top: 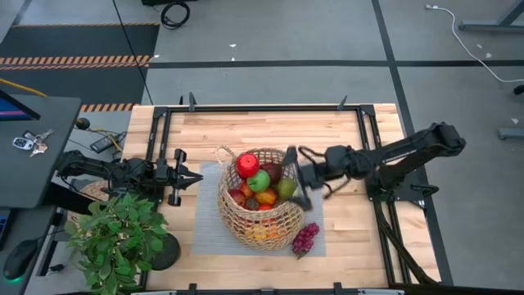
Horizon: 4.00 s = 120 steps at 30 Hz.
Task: Build produce basket
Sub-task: Put the red grapes into the brown basket
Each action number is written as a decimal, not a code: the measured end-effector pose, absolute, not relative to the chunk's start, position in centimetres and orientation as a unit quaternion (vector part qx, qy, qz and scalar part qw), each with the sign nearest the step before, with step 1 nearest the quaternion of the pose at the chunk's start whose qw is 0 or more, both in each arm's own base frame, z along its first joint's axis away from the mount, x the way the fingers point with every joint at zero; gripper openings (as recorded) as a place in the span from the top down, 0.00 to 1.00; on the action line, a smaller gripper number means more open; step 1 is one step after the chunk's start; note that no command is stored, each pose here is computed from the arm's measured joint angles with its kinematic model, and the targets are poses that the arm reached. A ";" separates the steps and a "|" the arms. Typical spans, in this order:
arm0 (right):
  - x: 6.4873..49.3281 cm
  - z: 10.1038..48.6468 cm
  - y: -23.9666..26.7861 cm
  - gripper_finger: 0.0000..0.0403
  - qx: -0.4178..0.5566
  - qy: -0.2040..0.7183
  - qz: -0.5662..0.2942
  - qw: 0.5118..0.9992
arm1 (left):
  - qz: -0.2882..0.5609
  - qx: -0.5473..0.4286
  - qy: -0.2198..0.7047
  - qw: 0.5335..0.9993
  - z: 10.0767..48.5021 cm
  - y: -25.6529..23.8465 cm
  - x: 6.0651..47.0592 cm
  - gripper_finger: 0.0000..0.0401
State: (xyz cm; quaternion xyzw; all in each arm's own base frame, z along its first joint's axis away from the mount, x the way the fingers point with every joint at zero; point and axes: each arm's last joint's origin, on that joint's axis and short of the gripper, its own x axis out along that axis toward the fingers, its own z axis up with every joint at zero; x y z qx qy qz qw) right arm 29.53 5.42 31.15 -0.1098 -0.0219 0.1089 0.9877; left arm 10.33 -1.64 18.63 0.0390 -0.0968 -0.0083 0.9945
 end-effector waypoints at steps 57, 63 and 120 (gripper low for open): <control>25.2 13.4 19.1 0.14 -0.300 0.442 0.224 0.815 | -0.008 0.039 -0.097 0.994 18.6 -1.6 10.3 0.93; 26.2 12.8 17.6 0.14 -0.257 0.474 0.227 0.811 | -0.008 0.039 -0.097 0.995 18.6 -1.6 10.3 0.92; 22.3 36.5 10.6 0.55 0.121 -0.085 0.159 0.976 | -0.008 0.039 -0.097 0.995 18.6 -1.6 10.3 0.91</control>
